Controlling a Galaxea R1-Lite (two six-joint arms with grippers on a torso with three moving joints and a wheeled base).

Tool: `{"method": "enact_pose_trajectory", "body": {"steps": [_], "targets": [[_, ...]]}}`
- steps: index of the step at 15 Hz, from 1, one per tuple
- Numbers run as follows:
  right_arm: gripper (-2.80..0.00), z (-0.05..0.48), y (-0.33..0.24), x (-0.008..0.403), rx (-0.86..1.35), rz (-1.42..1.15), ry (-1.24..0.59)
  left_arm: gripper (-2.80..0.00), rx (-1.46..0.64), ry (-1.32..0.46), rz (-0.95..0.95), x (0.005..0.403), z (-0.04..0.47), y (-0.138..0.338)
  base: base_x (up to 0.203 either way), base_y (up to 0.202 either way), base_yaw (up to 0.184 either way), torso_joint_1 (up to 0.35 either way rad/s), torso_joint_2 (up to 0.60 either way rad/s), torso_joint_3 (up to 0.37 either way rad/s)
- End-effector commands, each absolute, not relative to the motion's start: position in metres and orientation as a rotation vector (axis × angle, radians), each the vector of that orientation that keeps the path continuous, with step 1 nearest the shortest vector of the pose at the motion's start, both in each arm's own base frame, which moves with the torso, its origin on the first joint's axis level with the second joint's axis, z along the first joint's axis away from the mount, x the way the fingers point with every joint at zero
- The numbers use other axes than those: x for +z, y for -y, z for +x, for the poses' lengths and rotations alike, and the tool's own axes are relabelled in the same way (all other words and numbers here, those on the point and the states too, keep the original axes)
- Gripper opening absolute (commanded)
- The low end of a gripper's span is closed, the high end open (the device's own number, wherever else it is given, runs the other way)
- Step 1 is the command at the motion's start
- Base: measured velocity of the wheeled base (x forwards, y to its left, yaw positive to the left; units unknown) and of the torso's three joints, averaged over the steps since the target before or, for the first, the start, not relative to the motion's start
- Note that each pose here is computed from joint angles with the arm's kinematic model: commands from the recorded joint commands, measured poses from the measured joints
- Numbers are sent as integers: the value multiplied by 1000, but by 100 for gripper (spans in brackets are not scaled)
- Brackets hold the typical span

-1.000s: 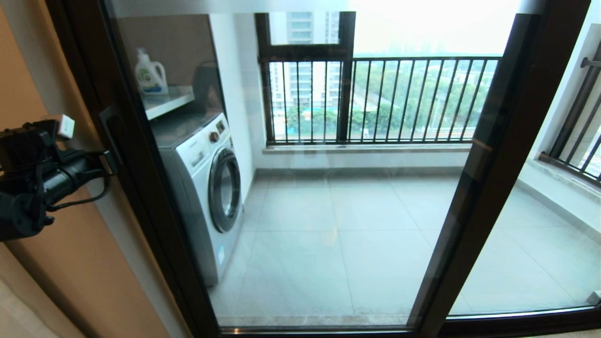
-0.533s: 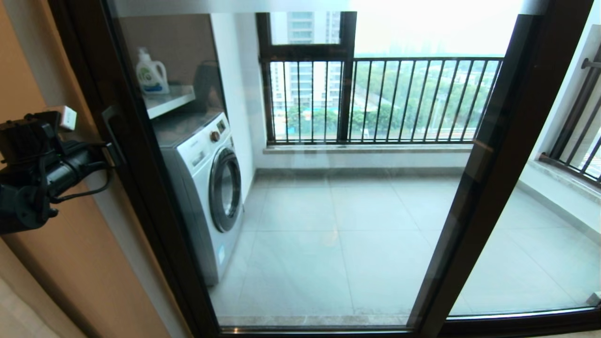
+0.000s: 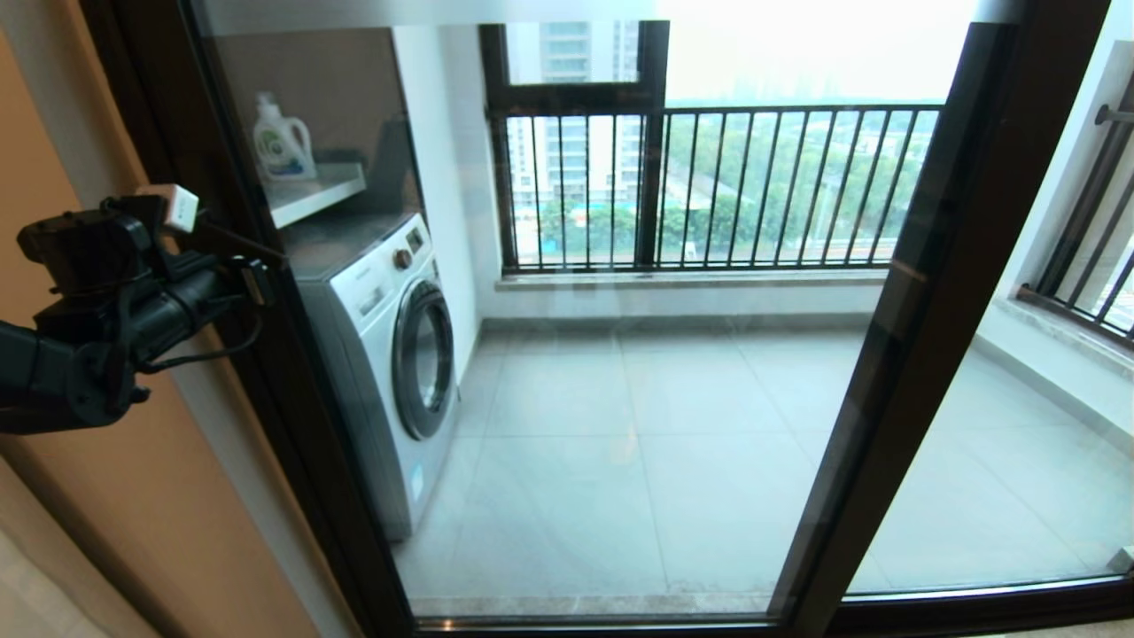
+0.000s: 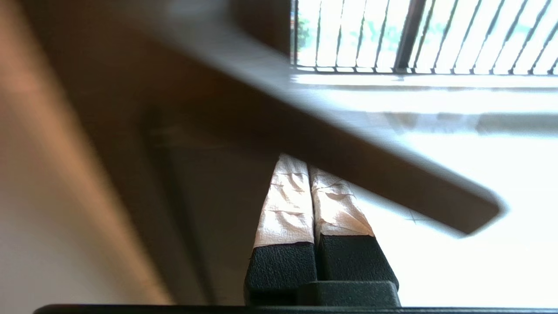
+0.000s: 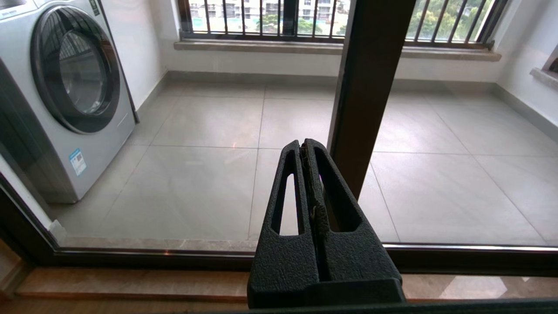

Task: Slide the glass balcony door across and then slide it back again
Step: Close the slid door

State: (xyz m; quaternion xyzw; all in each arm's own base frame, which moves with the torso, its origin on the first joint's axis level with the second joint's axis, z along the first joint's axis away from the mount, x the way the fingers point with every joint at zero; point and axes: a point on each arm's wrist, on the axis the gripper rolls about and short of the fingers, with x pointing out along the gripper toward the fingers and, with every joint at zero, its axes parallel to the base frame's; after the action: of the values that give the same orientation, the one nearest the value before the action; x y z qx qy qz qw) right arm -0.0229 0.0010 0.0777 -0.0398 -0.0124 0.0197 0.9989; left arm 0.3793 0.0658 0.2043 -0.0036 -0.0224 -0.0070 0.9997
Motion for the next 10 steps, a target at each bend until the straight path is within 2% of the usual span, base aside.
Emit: {"method": "enact_pose_trajectory", "body": {"steps": [1, 10], "targets": [[-280, -22, -1, 75, 42, -80, 13, -280, -17, 54, -2, 209, 377, -62, 0, 0, 0, 0, 0, 0], [-280, -22, -1, 75, 42, -81, 14, -280, -47, 110, 8, 228, 375, -50, 0, 0, 0, 0, 0, 0]]}}
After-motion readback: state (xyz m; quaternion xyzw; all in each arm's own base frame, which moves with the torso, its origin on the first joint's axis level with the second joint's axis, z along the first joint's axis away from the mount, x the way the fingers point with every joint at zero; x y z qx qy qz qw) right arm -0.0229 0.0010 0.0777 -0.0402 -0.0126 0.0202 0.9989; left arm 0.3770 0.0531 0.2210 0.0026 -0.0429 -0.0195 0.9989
